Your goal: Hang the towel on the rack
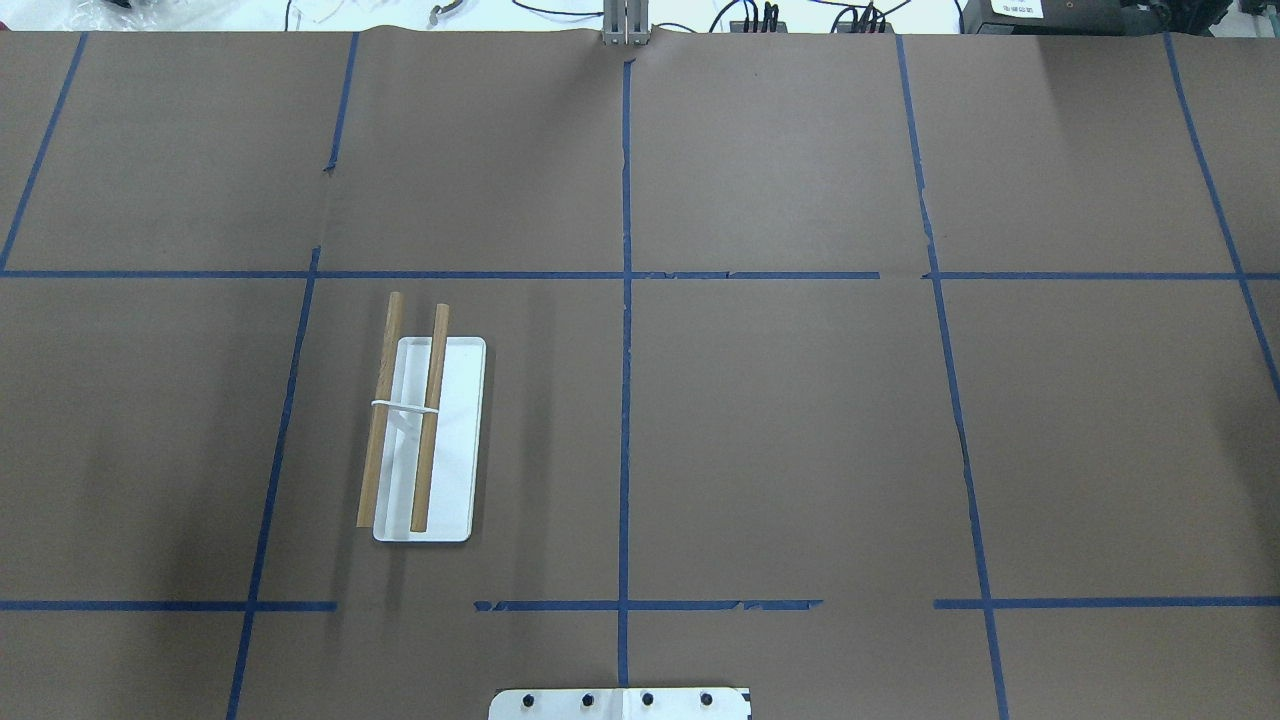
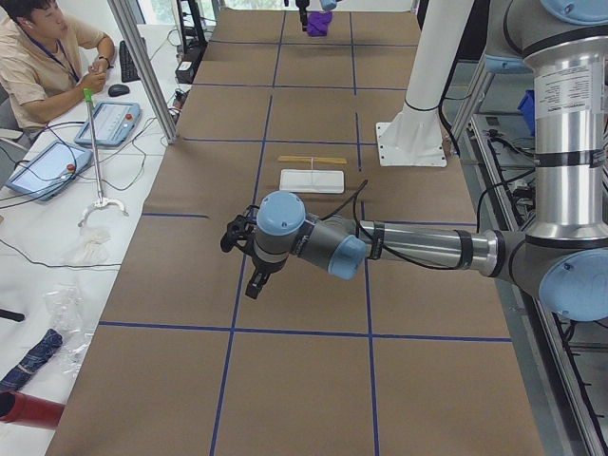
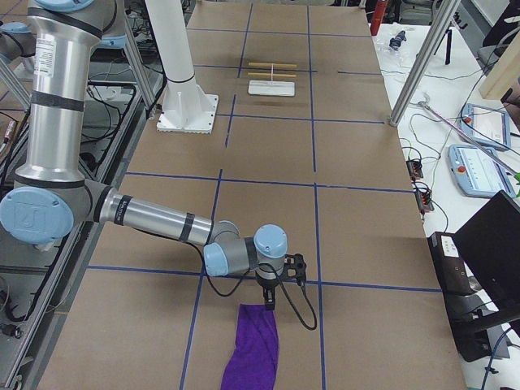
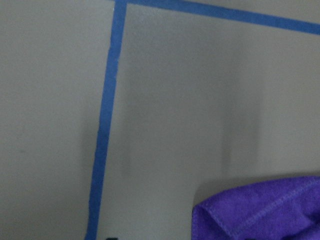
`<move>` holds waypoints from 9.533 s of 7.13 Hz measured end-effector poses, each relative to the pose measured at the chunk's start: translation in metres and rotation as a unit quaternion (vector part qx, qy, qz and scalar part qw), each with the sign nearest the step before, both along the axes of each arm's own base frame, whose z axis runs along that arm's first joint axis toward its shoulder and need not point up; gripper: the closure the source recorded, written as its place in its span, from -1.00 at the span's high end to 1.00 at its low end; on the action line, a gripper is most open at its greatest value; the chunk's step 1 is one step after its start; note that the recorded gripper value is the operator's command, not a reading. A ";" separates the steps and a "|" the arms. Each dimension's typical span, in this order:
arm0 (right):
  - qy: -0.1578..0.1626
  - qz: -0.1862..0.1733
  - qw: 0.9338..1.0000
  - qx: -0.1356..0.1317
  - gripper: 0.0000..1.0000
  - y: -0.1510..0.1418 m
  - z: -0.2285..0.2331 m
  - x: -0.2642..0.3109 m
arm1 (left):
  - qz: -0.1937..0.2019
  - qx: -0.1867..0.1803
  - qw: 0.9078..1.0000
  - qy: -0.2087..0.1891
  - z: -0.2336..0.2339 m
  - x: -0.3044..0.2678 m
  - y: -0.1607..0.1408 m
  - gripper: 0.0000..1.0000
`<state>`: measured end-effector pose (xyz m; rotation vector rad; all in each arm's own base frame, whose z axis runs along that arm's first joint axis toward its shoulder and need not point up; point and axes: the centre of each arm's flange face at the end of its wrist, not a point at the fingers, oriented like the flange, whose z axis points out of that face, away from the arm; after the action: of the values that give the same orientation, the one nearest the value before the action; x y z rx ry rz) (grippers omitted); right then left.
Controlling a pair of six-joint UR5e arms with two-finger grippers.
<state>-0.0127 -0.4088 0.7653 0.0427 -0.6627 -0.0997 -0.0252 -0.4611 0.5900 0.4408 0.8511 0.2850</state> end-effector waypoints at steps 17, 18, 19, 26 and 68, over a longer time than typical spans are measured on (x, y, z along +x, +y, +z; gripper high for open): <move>-0.022 -0.005 1.000 0.005 -1.00 -0.039 0.006 0.000 | 0.017 -0.032 0.997 0.065 -0.002 0.008 0.014 1.00; -0.063 0.012 0.998 0.019 -1.00 -0.042 -0.025 0.014 | 0.003 -0.065 0.993 0.098 -0.018 0.019 0.009 0.94; -0.101 0.028 0.994 0.026 -1.00 -0.046 -0.067 0.022 | -0.004 -0.089 0.987 0.130 -0.043 0.045 0.003 0.93; -0.270 0.098 0.953 -0.092 -1.00 -0.062 -0.499 -0.148 | -0.017 -0.273 0.916 0.292 -0.332 0.352 -0.042 0.99; -0.063 0.056 0.996 0.023 1.00 -0.082 -0.258 -0.066 | -0.010 0.003 0.995 0.104 -0.057 0.191 -0.009 1.00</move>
<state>-0.0785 -0.4906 0.5072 0.1318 -0.7818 -0.0052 0.1654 -0.4703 0.5334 0.4903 1.0492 0.2256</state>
